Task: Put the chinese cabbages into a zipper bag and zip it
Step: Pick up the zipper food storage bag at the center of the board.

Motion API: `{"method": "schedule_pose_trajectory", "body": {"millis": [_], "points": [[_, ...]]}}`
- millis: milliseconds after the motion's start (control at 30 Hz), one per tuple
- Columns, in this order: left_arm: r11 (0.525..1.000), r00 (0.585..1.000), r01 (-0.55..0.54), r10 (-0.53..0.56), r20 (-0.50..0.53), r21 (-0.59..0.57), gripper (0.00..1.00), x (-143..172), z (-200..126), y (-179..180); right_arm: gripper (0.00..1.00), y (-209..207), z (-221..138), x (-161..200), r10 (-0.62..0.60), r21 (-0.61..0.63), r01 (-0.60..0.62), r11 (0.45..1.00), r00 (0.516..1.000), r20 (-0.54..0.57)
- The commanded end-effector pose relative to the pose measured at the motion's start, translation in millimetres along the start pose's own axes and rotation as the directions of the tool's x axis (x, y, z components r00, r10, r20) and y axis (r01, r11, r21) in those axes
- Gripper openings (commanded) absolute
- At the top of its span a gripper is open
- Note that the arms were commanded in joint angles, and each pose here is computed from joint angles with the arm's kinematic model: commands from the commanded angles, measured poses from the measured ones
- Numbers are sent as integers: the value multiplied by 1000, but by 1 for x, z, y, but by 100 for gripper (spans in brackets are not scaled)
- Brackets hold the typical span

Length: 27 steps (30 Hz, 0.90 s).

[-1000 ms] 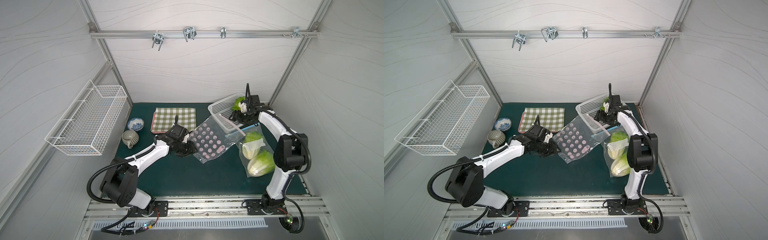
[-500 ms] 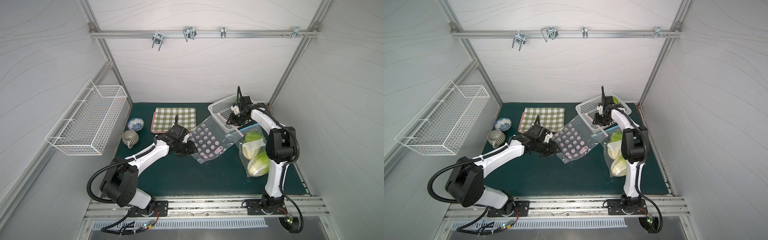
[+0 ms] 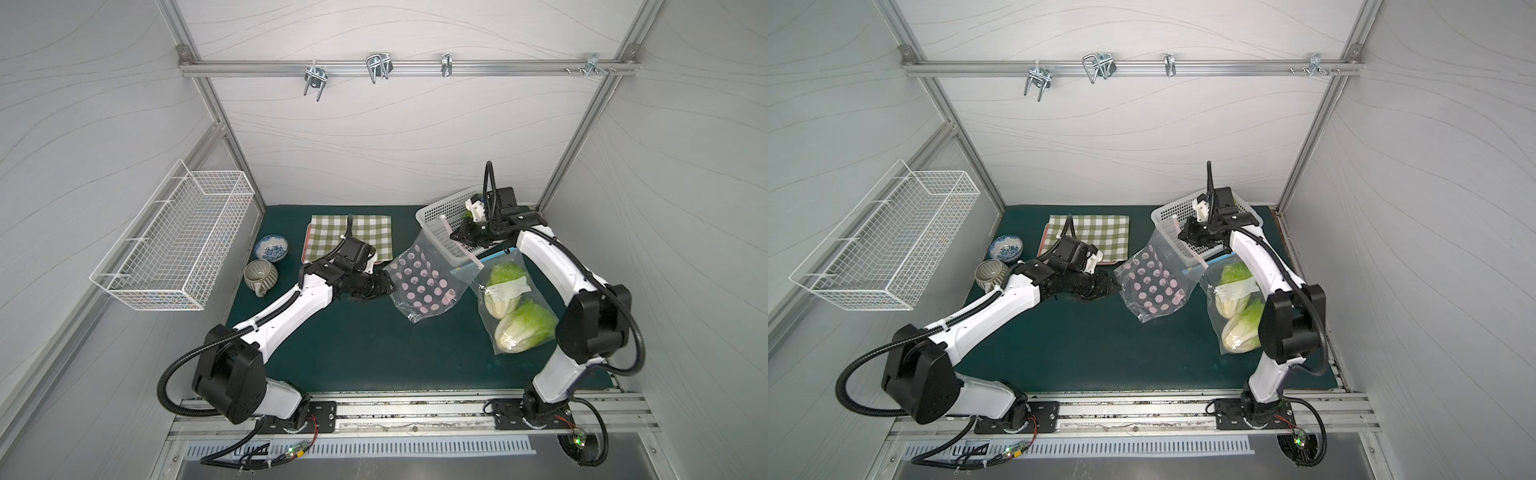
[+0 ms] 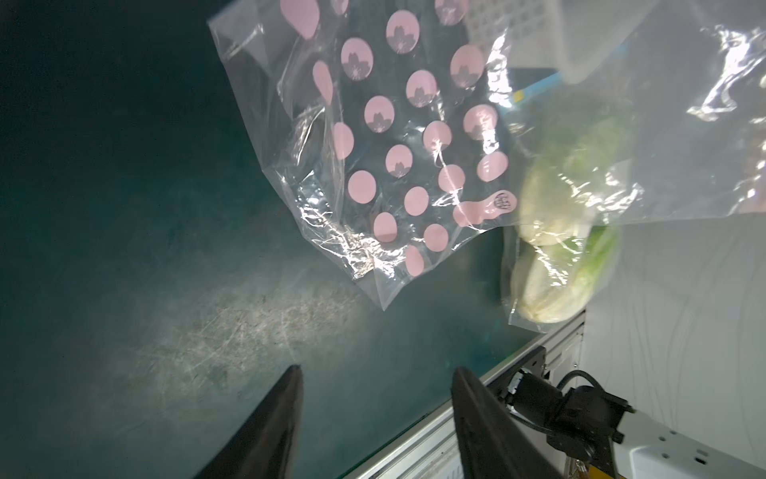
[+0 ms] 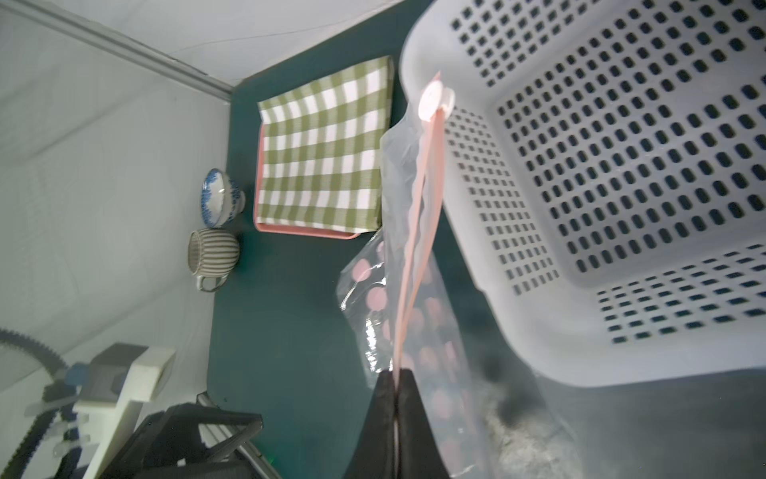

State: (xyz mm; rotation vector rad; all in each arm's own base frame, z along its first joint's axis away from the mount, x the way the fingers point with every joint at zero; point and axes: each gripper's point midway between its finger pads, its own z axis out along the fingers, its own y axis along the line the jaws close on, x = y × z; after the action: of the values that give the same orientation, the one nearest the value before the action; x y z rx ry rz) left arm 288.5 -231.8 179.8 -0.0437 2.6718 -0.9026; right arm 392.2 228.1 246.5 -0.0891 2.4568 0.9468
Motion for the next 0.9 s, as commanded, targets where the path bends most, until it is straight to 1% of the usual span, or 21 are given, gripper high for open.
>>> {"method": "schedule_pose_trajectory", "body": {"millis": [0,100,200,233,333,467,567,667,700,767,800,833,867], "points": [[993,992,-93,87,87,68,61,-16,-32,-37,0,37,-8,21,47,-2,-47,999,997,69],[981,988,-137,127,84,136,63,-7,-38,-63,0,51,-7,54,96,48,-102,994,988,120],[965,985,-171,163,57,197,68,13,-33,-81,0,57,-8,79,144,68,-157,985,976,161],[962,985,-173,166,49,211,69,19,-29,-84,0,59,-7,85,144,73,-158,985,976,166],[955,985,-170,164,46,244,71,29,-20,-90,1,66,-9,96,148,84,-164,983,974,170],[950,988,-152,143,53,273,72,32,-11,-92,2,70,-7,109,192,76,-208,975,965,179],[949,988,-151,142,53,276,72,34,-8,-90,2,64,-3,116,232,80,-250,965,955,184],[942,985,-174,163,61,287,72,37,-7,-89,3,58,0,119,260,84,-280,956,947,189],[941,982,-189,181,55,282,71,40,-5,-87,3,56,1,118,266,85,-286,954,945,189],[940,968,-249,245,45,234,70,47,-4,-77,4,54,2,118,284,83,-302,950,942,179],[925,949,-313,311,42,214,70,55,-3,-76,4,53,3,117,298,74,-314,947,939,173],[904,923,-383,379,58,189,69,59,-5,-75,4,53,4,116,293,66,-307,949,942,164],[880,892,-452,442,94,149,69,61,-7,-73,4,50,4,118,317,74,-330,941,937,147]]}}
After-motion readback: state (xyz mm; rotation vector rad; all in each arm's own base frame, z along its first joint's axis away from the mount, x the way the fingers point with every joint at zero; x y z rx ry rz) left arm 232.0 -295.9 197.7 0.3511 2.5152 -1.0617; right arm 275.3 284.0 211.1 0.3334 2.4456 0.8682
